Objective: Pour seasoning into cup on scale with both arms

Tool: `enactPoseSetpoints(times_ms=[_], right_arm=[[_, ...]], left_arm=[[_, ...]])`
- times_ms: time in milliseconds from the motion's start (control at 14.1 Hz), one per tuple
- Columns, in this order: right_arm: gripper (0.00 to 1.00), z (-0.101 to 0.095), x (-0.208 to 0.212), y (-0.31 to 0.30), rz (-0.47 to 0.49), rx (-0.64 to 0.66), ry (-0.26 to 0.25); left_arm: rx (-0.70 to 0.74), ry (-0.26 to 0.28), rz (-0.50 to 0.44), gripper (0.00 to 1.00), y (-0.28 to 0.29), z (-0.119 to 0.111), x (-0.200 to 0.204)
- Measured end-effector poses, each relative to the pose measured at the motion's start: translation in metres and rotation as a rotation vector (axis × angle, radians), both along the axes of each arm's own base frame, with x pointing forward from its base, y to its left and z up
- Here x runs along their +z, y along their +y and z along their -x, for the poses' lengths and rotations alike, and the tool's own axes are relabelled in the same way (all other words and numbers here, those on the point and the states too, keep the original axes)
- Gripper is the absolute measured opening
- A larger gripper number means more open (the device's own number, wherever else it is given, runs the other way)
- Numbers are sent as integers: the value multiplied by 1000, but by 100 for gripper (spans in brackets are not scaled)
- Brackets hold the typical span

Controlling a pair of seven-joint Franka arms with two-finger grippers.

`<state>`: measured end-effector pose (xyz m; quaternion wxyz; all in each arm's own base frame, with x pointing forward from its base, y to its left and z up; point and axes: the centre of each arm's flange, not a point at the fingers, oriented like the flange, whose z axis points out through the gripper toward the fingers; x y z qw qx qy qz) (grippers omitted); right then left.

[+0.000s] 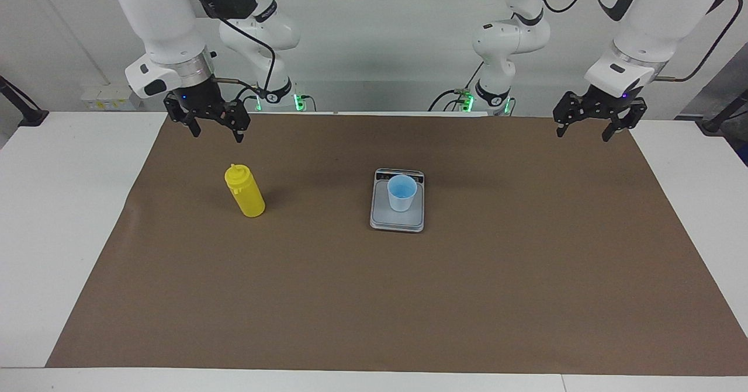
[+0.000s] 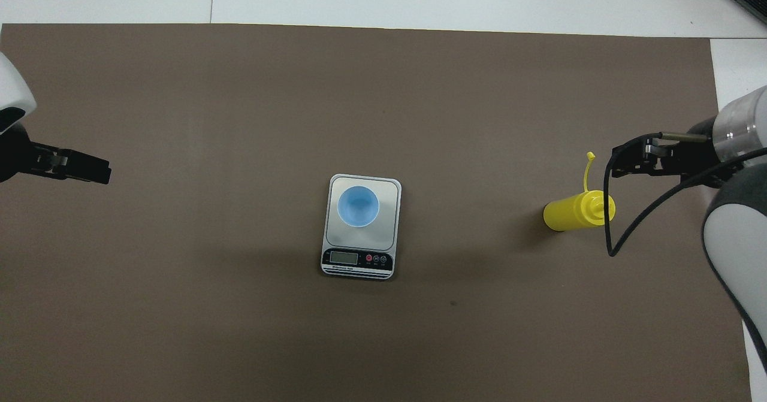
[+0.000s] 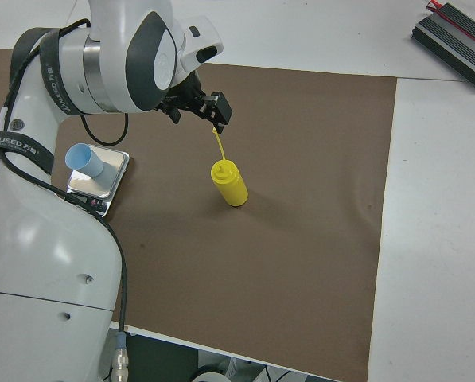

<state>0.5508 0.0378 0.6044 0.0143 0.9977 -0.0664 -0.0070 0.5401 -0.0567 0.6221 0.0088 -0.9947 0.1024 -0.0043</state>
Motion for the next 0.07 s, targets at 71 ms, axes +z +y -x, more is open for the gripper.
enactPoseSetpoints(times_ms=[71], right_arm=[[100, 0, 0, 0, 0, 1, 1]], left_arm=[[0, 0, 0, 100, 0, 0, 0]])
